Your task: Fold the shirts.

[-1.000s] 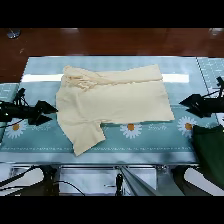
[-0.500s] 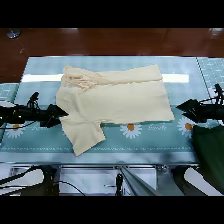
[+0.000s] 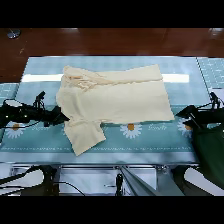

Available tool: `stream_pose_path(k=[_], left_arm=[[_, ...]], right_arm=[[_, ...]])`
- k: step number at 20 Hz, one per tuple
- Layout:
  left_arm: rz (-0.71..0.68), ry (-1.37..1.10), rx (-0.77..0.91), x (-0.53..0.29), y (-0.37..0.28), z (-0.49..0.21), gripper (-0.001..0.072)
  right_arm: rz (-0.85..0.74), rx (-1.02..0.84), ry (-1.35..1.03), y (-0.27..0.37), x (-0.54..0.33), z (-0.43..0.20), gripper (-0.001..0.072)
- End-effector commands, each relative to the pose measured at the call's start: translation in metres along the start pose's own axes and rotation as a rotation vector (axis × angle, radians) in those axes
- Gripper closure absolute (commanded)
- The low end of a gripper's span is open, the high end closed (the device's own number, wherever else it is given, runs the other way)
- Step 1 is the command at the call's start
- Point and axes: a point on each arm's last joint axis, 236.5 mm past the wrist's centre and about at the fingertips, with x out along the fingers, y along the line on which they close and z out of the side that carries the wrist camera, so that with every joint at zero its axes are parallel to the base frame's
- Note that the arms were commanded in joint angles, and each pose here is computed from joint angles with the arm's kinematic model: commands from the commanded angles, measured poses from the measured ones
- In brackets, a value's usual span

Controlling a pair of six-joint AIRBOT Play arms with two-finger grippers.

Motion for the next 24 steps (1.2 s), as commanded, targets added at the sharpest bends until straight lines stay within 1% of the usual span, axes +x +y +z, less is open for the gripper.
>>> stream_pose_path(k=[1, 6, 8, 9, 10, 11, 13, 15, 17, 18, 19, 21, 22, 24], left_arm=[[0.0, 0.001, 0.005, 0.001, -0.001, 0.0, 0.0681], [0.002, -0.001, 0.006, 0.002, -0.001, 0.0, 0.0681], [0.003, 0.0, 0.012, 0.003, -0.002, 0.0, 0.0681], [0.002, 0.002, 0.014, 0.004, -0.003, 0.0, 0.0681], [0.002, 0.005, 0.017, 0.004, -0.004, -0.001, 0.0681], [-0.002, 0.014, 0.015, 0.004, -0.005, -0.003, 0.0681], [-0.028, 0.026, 0.021, -0.005, -0.013, -0.001, 0.0682], [-0.113, -0.067, 0.086, -0.038, -0.052, 0.029, 0.0682], [-0.288, -0.308, 0.213, -0.11, -0.139, 0.079, 0.0682], [-0.387, -0.441, 0.332, -0.161, -0.195, 0.093, 0.0682], [-0.439, -0.555, 0.443, -0.209, -0.24, 0.097, 0.0682], [-0.442, -0.766, 0.658, -0.302, -0.315, 0.08, 0.0682], [-0.4, -0.873, 0.727, -0.343, -0.342, 0.066, 0.0683], [-0.224, -1.031, 0.783, -0.403, -0.363, 0.036, 0.0684]], right_arm=[[0.06, 0.043, 0.075, 0.01, 0.019, -0.007, 0.0081], [0.032, -0.012, 0.09, 0.029, 0.047, 0.011, 0.0085], [0.024, -0.051, 0.118, 0.043, 0.058, 0.013, 0.0118], [0.021, -0.074, 0.126, 0.049, 0.063, 0.014, 0.0258], [0.021, -0.111, 0.134, 0.057, 0.067, 0.014, 0.0628], [0.023, -0.158, 0.129, 0.066, 0.066, 0.016, 0.069], [0.028, -0.24, 0.113, 0.089, 0.047, 0.032, 0.069], [0.071, -0.341, 0.037, 0.135, -0.001, 0.062, 0.0691], [0.117, -0.458, -0.15, 0.196, -0.075, 0.097, 0.0691], [0.144, -0.533, -0.28, 0.231, -0.125, 0.11, 0.0691], [0.167, -0.592, -0.406, 0.262, -0.177, 0.115, 0.0691], [0.182, -0.723, -0.681, 0.312, -0.286, 0.093, 0.0691], [0.18, -0.781, -0.804, 0.326, -0.335, 0.07, 0.069], [0.162, -0.837, -0.995, 0.332, -0.404, 0.017, 0.0691]])
